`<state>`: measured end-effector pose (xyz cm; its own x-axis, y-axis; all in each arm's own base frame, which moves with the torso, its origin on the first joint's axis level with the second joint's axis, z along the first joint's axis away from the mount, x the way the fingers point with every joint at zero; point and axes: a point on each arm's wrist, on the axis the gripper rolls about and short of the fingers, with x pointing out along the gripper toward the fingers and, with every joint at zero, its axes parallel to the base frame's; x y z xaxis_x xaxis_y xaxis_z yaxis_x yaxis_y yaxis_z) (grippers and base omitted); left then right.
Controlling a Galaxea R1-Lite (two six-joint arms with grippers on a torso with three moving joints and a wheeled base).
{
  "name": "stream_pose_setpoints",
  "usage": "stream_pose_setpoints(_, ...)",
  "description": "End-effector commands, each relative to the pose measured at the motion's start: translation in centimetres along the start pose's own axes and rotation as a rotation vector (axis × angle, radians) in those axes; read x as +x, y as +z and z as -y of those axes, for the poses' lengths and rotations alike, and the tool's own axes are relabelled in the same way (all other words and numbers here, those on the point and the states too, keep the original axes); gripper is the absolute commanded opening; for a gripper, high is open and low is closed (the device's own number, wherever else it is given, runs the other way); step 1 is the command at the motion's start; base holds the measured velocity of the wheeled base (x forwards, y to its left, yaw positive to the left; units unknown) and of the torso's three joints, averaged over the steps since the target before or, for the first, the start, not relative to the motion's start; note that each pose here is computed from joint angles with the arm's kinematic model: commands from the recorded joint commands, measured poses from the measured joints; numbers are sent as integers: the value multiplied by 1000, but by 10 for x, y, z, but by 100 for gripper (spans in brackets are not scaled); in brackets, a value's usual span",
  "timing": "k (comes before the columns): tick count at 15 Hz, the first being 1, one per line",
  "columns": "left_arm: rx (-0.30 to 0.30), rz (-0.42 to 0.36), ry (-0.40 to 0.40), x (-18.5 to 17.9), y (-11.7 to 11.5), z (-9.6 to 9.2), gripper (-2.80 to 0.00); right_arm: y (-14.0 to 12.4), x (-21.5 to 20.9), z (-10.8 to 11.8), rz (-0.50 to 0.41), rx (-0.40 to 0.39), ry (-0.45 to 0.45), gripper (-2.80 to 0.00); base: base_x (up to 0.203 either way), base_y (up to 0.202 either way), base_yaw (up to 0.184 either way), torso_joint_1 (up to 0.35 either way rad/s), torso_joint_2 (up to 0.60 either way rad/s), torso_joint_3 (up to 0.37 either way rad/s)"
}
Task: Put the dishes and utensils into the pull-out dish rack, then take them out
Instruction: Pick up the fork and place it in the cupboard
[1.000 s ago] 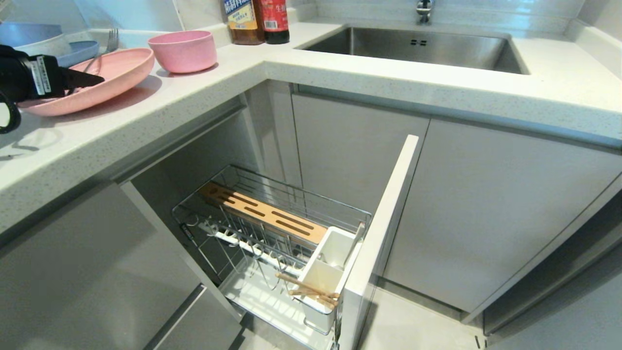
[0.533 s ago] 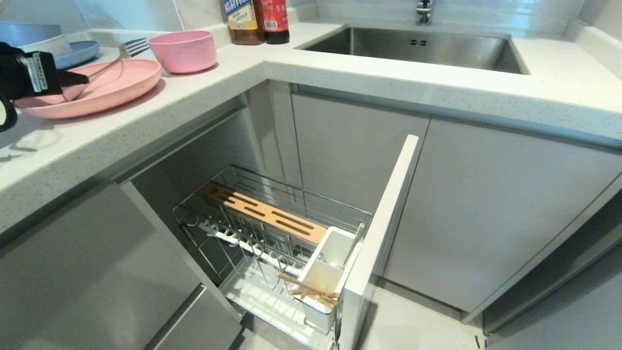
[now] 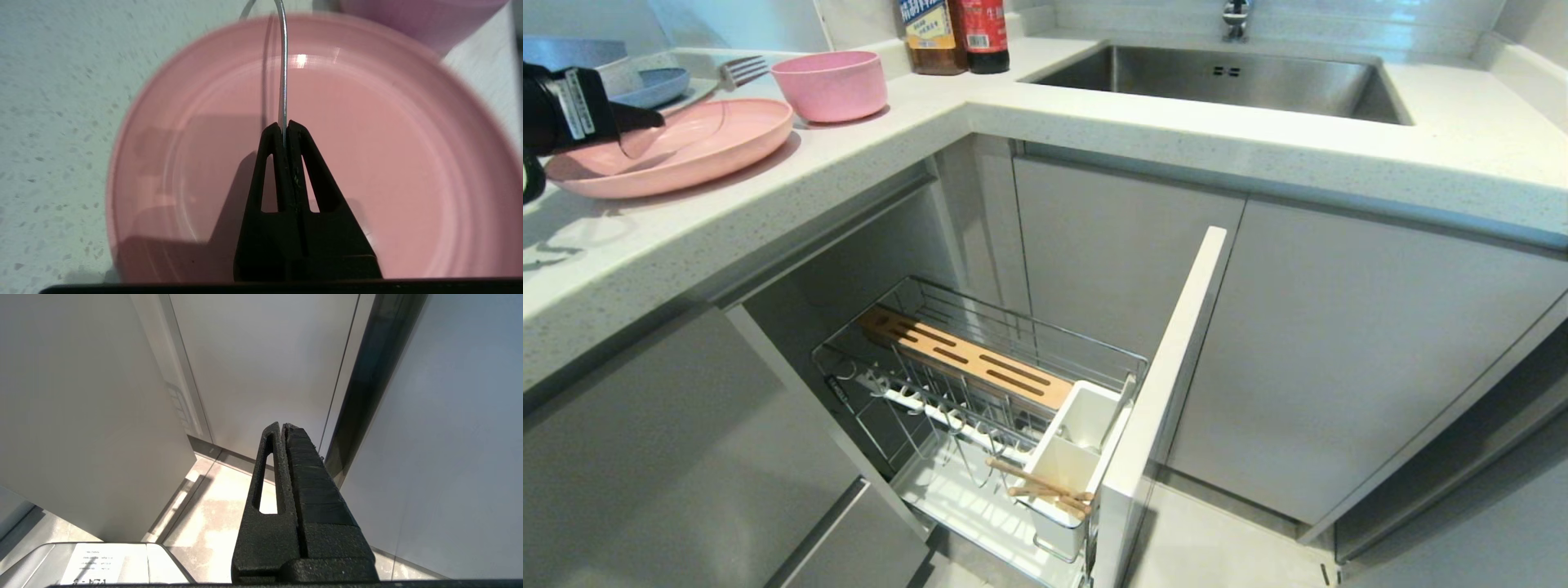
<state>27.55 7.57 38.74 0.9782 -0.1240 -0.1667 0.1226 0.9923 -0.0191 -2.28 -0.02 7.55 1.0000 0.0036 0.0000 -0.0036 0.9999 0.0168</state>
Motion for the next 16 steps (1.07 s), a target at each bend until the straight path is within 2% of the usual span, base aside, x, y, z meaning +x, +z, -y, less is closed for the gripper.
stream_pose_setpoints(1,-56,69,-1,-9,11,4,-280,0,0,0,-1,0,0,-280,0,0,0,0,0,0)
stream_pose_setpoints(4,-152,163,-21,-18,23,11,-280,0,0,0,-2,0,1,-280,0,0,0,0,0,0)
stream_pose_setpoints(7,-252,215,-53,-18,33,32,-280,0,0,0,-2,0,1,-280,0,0,0,0,0,0)
stream_pose_setpoints(11,-392,234,-125,-14,42,84,-280,0,0,0,-1,0,1,-280,0,0,0,0,0,0)
stream_pose_setpoints(13,-448,216,-172,-13,41,118,-280,0,0,0,-2,0,1,-280,0,0,0,0,0,0)
stream_pose_setpoints(14,-485,210,-173,-12,40,132,-280,0,0,0,-2,0,1,-280,0,0,0,0,0,0)
stream_pose_setpoints(16,-536,229,-116,-12,40,139,-280,0,0,0,-2,0,1,-280,0,0,0,0,0,0)
